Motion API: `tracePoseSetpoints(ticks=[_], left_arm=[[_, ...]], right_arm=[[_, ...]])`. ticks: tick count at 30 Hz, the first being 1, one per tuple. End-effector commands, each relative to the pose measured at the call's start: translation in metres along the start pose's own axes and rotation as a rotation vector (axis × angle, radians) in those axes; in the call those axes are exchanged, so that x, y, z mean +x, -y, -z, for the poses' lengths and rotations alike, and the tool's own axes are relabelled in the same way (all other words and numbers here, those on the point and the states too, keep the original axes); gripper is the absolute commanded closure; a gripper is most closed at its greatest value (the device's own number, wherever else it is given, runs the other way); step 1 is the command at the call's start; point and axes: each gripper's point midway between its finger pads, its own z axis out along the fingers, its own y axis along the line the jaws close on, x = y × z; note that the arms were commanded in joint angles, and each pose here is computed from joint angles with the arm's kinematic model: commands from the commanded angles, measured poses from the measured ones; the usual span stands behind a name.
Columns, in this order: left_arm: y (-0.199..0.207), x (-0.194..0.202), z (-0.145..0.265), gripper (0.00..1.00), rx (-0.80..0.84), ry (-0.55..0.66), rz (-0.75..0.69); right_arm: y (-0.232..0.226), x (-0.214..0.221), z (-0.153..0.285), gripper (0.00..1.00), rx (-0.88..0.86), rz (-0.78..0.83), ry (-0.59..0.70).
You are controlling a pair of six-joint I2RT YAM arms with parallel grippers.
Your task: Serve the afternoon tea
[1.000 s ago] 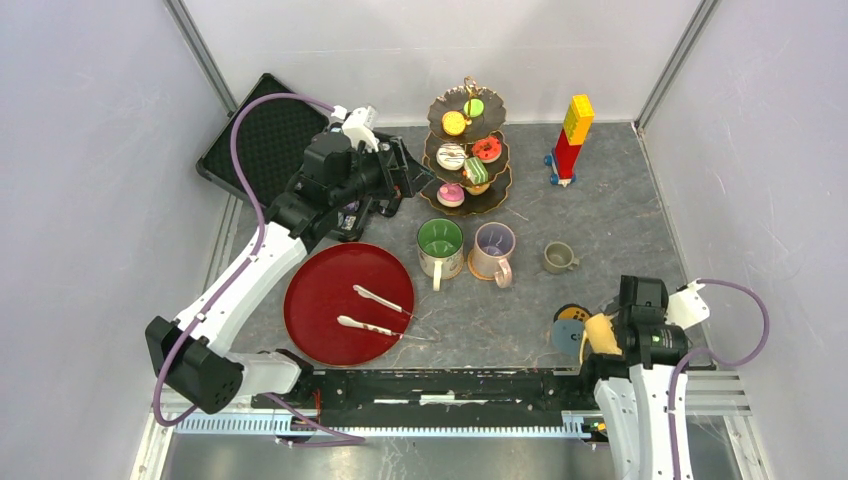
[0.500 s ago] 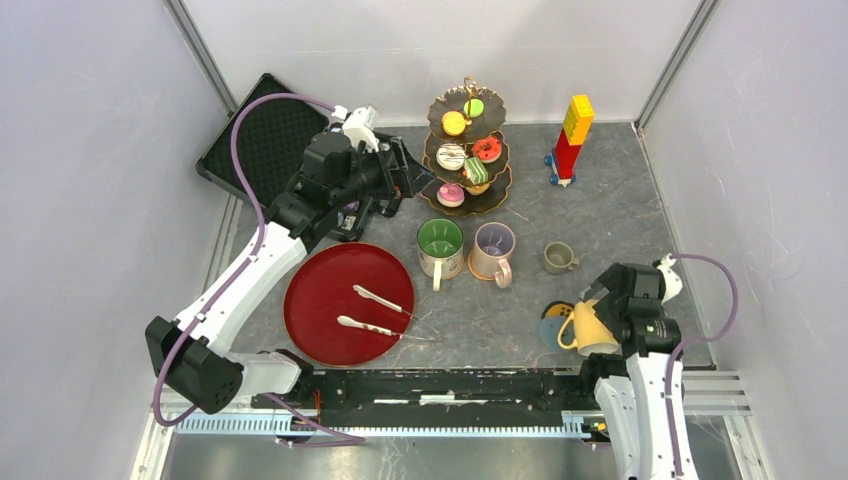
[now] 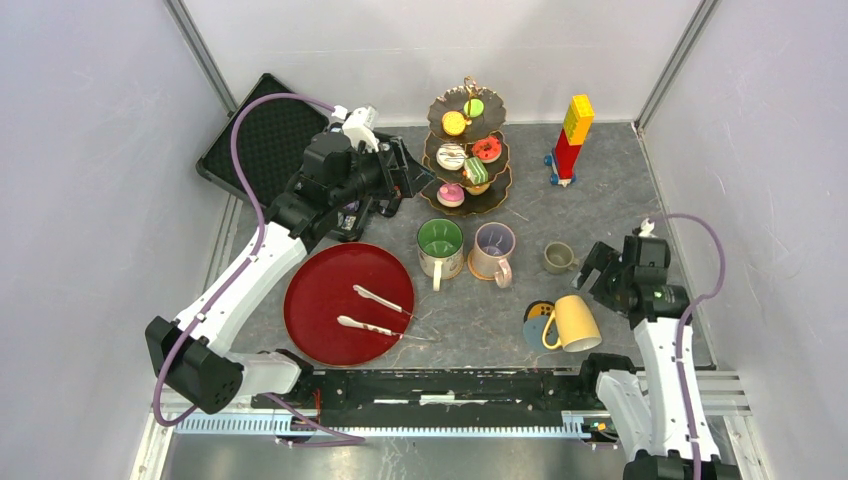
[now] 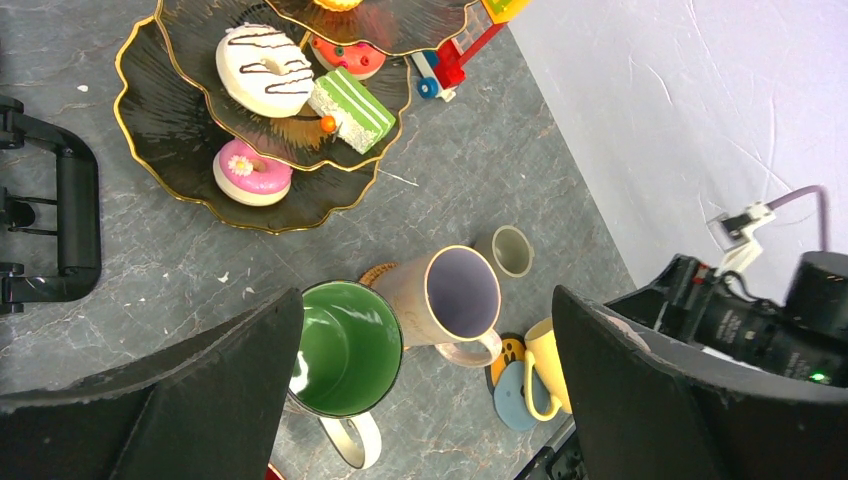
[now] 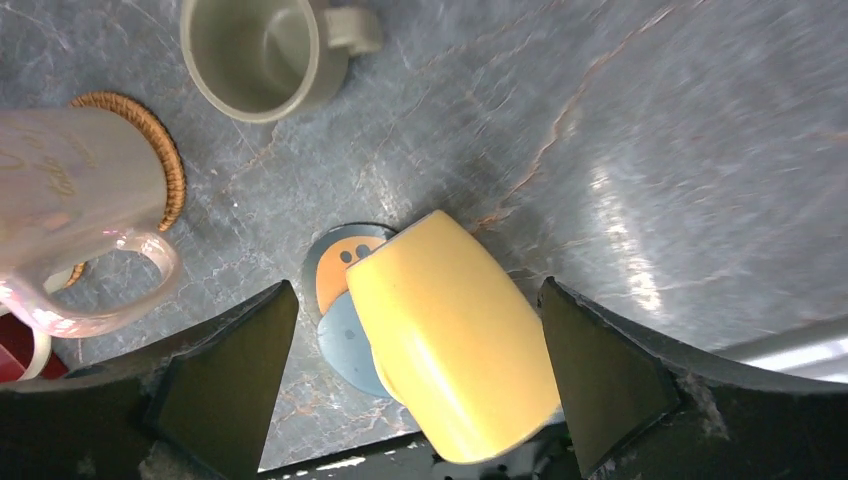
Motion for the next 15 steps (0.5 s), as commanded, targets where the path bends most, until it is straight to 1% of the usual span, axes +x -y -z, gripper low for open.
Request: tracePoseSetpoints(ticks=[1,4,7,9,12,15], left_arm=[[0.011,-0.011,0.004,0.0,0.033,0.037,0.014],[0.013,-0.011,0.004,0.0,0.038,0.037,0.015],[0.013,-0.012,0.005,0.0,0.04,0.039,0.014],[0.014,-0.013,0.006,0.0,0.041,0.041,0.014],[0.015,-0.012,0.006,0.0,0.047,0.039,0.017],[0.016,-0.013,0.007,0.0,0.049,0.042,0.016]], right_arm=[[0.022,-0.014,0.035,0.02,0.136,0.111,0.0],[0.028,-0.007,0.05,0.02,0.17,0.095,-0.019],[0.026,0.008,0.056,0.02,0.149,0.01,-0.036],[0.027,0.019,0.056,0.02,0.151,-0.049,-0.064],[0.029,0.034,0.049,0.02,0.153,-0.09,-0.101],[0.028,0.052,0.04,0.02,0.145,-0.131,-0.175]])
